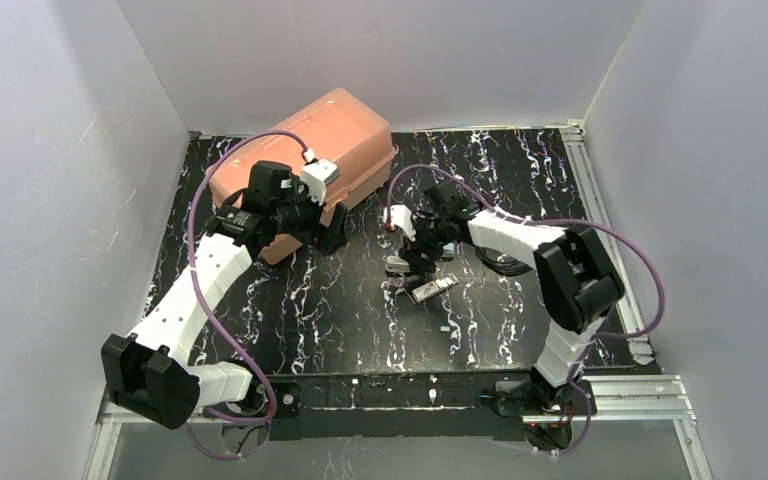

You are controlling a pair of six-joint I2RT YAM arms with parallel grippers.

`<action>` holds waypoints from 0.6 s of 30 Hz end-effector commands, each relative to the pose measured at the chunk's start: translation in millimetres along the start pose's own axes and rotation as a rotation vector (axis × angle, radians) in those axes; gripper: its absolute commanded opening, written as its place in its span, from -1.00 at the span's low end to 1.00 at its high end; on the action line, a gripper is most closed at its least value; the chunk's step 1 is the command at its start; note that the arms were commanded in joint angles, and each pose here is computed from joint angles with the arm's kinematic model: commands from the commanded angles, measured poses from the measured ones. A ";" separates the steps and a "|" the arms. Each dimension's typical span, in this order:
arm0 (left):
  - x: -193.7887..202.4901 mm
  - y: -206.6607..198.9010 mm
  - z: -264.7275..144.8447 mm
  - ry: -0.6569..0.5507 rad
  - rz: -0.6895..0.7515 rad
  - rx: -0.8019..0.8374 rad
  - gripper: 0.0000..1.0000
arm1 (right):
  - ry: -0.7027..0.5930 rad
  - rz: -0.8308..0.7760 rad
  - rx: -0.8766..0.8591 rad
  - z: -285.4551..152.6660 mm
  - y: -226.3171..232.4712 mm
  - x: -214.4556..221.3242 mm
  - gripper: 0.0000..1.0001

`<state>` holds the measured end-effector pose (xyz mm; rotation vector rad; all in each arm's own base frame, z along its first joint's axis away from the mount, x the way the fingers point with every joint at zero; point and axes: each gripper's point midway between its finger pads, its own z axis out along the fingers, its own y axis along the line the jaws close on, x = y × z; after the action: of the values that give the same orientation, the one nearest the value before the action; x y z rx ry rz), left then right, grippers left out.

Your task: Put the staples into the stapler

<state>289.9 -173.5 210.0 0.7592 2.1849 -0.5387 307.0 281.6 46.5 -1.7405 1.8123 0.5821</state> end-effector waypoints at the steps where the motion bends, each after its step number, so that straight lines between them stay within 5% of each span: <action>1: -2.1 0.6 -15.3 -0.016 0.012 -0.036 0.97 | -0.020 0.048 0.081 -42.6 0.6 -17.1 0.52; 18: 10.7 6.5 -19.4 0.018 0.115 -0.054 0.97 | 0.097 0.043 -0.099 -76.7 120.0 54.2 0.39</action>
<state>285.1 -162.0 217.4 0.8072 2.1498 -0.4599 198.2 201.6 66.7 -1.7630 1.9584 0.5950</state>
